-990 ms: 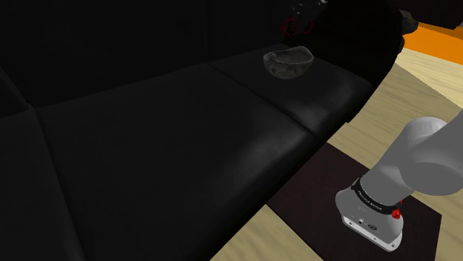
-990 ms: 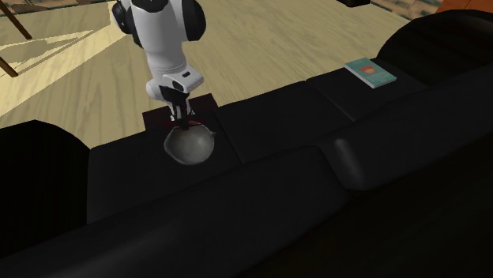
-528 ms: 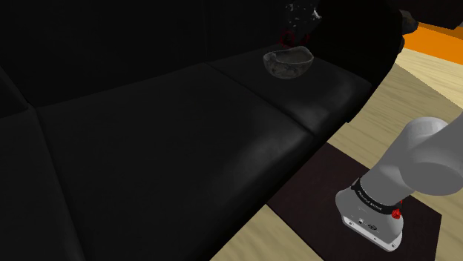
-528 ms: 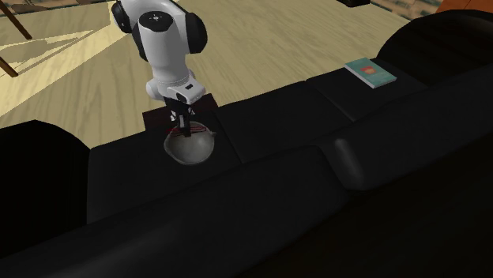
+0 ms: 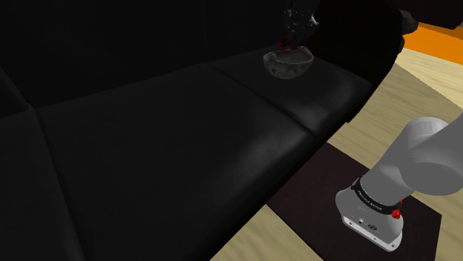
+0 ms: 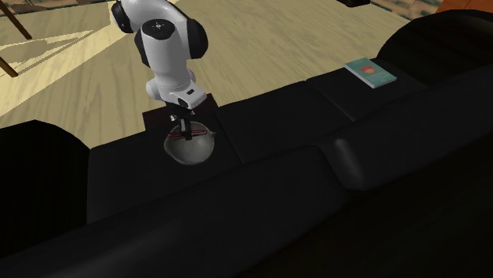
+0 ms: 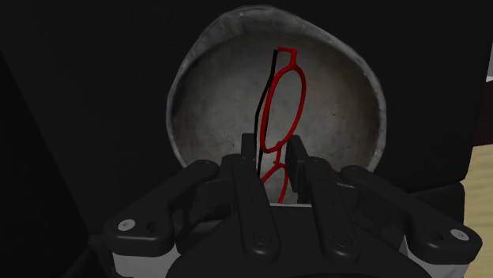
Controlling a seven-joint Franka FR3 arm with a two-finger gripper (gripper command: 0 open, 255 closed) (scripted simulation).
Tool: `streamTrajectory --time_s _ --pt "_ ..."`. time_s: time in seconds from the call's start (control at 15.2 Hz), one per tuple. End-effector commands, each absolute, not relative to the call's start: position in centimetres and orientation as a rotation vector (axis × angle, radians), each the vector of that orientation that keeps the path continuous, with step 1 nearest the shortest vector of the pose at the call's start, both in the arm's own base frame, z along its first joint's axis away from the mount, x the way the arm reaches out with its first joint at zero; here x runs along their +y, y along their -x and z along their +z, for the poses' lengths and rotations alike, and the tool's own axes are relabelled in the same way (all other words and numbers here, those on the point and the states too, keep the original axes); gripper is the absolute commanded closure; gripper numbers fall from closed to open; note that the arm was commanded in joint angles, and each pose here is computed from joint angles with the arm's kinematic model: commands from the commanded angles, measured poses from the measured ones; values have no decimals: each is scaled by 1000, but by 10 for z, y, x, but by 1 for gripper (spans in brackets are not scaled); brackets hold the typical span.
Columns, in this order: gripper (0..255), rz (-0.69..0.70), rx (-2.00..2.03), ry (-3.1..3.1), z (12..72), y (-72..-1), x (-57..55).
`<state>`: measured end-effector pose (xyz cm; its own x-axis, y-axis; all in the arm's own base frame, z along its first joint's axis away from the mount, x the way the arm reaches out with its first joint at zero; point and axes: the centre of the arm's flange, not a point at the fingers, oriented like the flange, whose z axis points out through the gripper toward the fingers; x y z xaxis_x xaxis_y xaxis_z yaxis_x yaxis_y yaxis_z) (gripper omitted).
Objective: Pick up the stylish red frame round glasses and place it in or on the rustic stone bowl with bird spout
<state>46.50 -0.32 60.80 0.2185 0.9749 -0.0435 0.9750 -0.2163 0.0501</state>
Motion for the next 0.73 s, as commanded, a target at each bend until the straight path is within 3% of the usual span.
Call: streamTrajectory --time_s 0.0,0.07,0.13,0.46,0.66 --pt "255 -4 1923 -2400 608 -465 -3" --pt "255 -4 1923 -2400 608 -465 -3" --pt "0 -4 1923 -2400 608 -465 -3" --pt "0 -4 1923 -2400 608 -465 -3" --pt "0 -4 1923 -2400 647 -463 -1"
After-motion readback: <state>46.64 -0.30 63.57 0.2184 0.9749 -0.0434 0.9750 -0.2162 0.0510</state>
